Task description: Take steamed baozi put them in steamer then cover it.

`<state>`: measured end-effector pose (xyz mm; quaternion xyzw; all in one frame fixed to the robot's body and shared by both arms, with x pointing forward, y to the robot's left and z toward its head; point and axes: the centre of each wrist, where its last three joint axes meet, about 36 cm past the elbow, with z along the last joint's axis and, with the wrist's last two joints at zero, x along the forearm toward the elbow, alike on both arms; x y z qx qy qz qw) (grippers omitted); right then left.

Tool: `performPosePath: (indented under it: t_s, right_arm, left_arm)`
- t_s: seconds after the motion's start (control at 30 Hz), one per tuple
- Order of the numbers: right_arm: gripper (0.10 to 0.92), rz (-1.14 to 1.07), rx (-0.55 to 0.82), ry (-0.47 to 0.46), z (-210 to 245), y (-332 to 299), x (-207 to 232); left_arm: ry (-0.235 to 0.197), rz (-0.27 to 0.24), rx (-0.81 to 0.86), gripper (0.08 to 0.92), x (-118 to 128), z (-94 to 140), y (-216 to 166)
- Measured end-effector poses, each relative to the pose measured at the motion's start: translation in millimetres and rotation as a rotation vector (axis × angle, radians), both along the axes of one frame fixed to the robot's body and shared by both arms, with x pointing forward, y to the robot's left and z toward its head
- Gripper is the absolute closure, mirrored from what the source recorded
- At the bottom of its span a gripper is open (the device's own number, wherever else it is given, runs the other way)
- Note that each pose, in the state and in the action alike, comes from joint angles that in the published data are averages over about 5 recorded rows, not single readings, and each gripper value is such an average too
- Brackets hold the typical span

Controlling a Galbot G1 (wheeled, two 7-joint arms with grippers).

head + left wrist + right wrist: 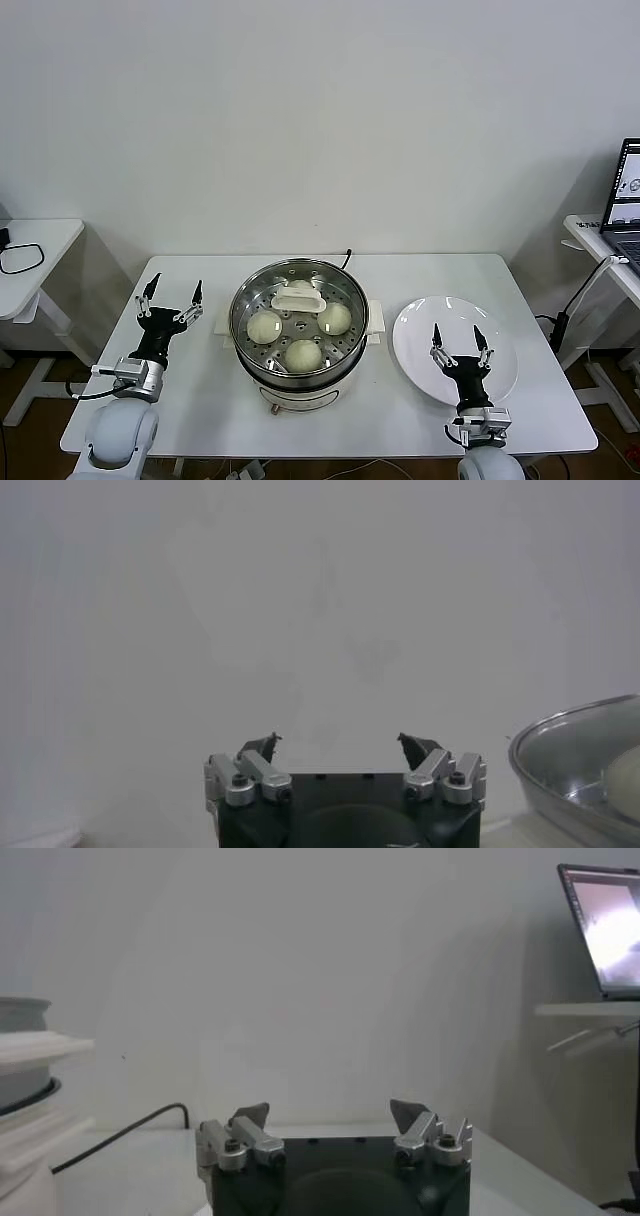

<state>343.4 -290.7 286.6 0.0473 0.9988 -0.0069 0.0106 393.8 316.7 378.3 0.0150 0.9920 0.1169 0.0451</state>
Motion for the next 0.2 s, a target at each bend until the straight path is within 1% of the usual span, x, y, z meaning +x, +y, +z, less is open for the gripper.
performPosePath:
  t_s: [0.2]
  right_arm:
    - [0.2, -0.007, -0.006, 0.004, 0.4, 0.1, -3.0]
  left_arm:
    - [-0.001, 0.001, -0.001, 0.177, -1.9, -2.2, 0.6]
